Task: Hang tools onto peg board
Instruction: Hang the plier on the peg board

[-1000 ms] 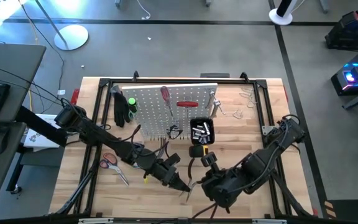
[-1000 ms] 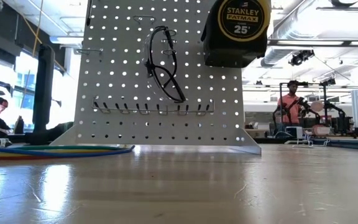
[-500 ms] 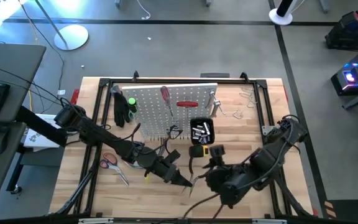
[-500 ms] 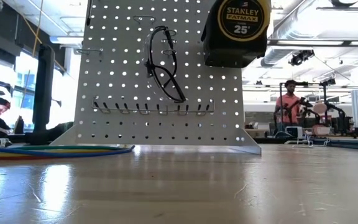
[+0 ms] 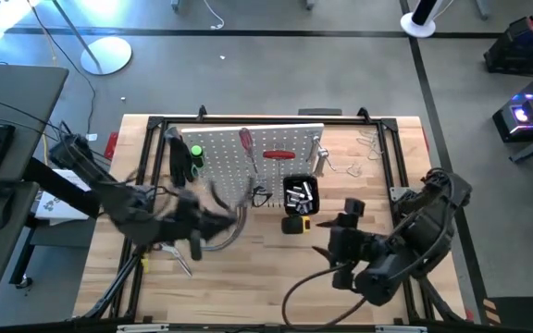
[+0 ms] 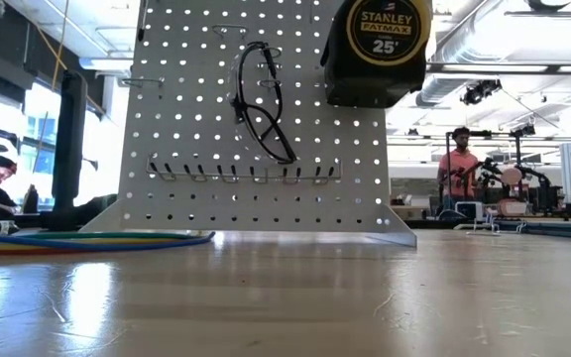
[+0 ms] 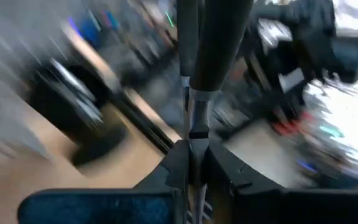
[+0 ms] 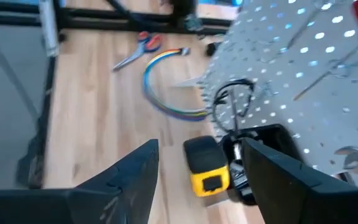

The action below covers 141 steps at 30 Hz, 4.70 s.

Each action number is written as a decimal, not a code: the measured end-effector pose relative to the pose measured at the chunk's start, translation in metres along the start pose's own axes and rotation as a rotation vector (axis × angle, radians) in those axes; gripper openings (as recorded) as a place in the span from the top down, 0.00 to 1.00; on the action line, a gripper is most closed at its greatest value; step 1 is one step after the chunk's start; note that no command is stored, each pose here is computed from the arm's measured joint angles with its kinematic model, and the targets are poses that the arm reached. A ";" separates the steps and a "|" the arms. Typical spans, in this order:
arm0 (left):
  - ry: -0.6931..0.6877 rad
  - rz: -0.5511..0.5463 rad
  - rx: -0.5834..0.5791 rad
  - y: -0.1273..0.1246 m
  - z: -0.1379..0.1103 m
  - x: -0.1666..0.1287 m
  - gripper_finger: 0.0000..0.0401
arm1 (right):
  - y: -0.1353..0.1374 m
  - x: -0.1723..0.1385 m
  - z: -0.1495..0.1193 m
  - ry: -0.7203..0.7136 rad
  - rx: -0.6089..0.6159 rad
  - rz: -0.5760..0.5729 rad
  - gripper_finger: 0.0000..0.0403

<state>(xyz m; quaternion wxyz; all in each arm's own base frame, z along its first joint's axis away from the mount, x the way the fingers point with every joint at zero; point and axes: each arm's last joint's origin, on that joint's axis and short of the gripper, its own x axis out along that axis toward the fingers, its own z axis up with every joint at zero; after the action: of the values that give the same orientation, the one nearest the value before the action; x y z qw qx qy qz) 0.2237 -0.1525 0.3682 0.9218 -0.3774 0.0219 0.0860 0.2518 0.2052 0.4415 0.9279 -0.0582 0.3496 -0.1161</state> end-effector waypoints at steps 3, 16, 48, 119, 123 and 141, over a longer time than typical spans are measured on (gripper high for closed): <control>-0.138 0.084 0.129 -0.002 0.014 -0.023 0.94 | 0.006 0.007 -0.003 -0.020 0.026 -0.031 0.44; -0.146 0.210 0.386 0.009 0.014 -0.016 0.94 | 0.022 0.087 0.011 -0.128 0.198 0.074 0.44; -0.087 0.113 0.413 -0.002 -0.002 -0.017 0.94 | -0.041 0.164 0.082 -0.447 0.346 0.374 0.52; -0.076 0.101 0.164 0.019 0.031 -0.105 0.71 | -0.063 0.176 -0.003 -0.521 0.221 0.416 0.94; -0.143 0.142 0.163 0.021 0.033 -0.105 0.71 | -0.069 0.163 -0.024 -0.665 0.195 0.473 0.94; -0.142 0.149 0.160 0.022 0.032 -0.105 0.71 | -0.075 0.218 0.003 -0.723 -0.201 0.044 0.94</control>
<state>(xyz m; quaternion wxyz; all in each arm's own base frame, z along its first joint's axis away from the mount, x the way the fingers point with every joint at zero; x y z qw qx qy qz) 0.1152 -0.1296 0.3864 0.9393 -0.2929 -0.0087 0.1786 0.3994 0.0767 0.3199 0.9833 -0.1785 0.0102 -0.0331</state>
